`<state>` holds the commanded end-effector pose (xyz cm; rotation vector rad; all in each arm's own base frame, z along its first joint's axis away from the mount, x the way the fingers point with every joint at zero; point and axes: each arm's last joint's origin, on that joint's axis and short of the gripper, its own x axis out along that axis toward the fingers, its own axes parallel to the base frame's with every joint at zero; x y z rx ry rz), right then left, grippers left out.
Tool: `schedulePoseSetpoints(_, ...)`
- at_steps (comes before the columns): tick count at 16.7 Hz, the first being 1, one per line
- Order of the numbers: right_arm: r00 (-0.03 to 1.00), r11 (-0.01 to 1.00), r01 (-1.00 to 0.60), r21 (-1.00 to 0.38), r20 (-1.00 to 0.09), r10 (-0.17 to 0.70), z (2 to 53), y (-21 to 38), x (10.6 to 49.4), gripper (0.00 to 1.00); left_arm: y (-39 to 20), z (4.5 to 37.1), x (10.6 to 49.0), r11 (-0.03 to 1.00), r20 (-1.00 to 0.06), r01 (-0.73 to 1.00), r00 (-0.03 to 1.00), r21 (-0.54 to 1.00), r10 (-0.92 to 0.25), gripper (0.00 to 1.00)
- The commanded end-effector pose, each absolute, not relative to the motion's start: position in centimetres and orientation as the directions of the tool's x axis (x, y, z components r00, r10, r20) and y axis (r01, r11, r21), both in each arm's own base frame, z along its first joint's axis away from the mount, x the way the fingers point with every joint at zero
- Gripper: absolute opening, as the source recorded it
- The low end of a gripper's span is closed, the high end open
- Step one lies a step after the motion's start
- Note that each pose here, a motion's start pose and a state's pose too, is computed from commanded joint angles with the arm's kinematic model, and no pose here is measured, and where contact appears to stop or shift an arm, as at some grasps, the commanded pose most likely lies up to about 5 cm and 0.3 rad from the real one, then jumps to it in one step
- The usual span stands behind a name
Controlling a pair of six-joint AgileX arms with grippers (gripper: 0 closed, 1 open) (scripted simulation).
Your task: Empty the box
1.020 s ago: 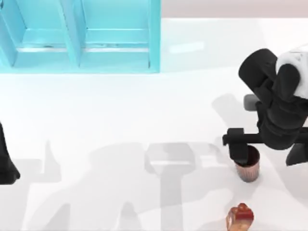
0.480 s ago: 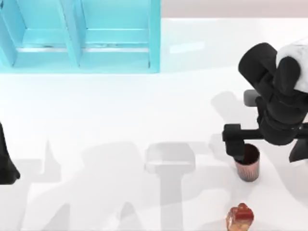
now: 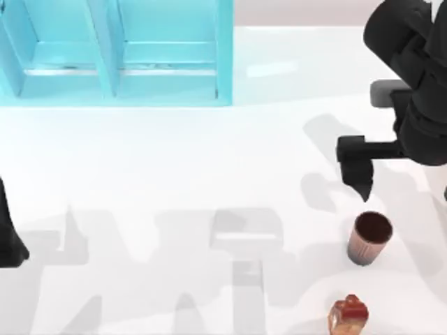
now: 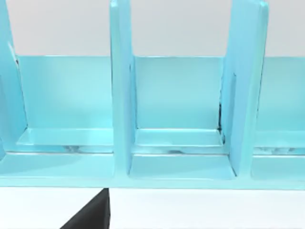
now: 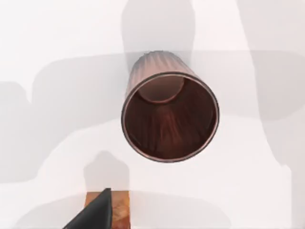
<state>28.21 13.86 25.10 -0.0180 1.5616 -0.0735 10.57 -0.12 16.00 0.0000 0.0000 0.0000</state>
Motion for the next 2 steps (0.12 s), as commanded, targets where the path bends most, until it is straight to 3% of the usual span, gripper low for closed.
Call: schedulePoseSetpoints(2,0.013,0.998,0.036,-0.056,-0.998,-0.056,25.59,13.8,28.13,1.0,-0.12,16.0,10.57,1.0,0.0,0.0,1.0,0.0,0.0,1.0)
